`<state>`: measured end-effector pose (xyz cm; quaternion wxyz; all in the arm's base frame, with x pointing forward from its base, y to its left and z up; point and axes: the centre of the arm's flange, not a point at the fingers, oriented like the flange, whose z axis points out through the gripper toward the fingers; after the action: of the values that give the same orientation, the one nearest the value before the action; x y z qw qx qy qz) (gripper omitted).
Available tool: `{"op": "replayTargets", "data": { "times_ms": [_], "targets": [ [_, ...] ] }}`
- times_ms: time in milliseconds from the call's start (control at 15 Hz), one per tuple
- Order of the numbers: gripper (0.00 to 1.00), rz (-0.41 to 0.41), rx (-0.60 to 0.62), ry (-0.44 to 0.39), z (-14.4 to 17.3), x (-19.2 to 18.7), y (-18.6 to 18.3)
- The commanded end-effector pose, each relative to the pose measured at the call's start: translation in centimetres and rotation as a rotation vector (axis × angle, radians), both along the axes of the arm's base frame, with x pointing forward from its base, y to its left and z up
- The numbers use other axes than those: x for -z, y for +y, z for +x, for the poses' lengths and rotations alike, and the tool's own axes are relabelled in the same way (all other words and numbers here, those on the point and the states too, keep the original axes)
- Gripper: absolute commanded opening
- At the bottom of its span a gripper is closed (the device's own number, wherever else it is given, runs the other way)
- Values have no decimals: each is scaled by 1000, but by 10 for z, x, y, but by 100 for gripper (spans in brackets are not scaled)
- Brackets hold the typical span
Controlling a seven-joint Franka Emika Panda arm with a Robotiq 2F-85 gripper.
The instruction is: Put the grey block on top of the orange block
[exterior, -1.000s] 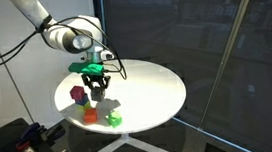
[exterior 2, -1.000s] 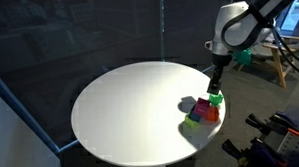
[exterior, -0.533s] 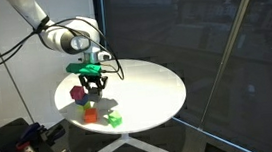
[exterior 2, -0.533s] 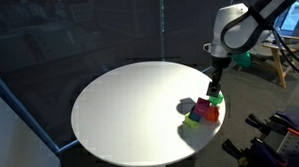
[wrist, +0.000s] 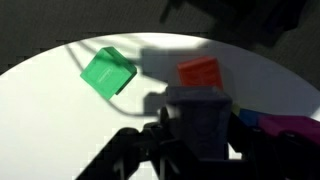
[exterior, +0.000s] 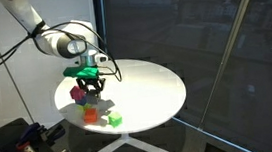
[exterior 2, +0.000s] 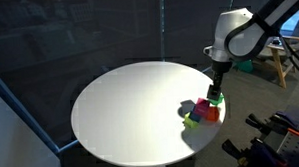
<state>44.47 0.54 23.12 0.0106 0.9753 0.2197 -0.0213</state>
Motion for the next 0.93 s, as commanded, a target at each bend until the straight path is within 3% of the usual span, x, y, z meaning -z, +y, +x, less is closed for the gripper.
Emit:
{"op": "replayTargets", "data": {
  "times_ms": [0, 867],
  "targets": [
    [29, -24, -11, -22, -14, 1, 4],
    [29, 0, -29, 18, -20, 34, 3]
  ]
}}
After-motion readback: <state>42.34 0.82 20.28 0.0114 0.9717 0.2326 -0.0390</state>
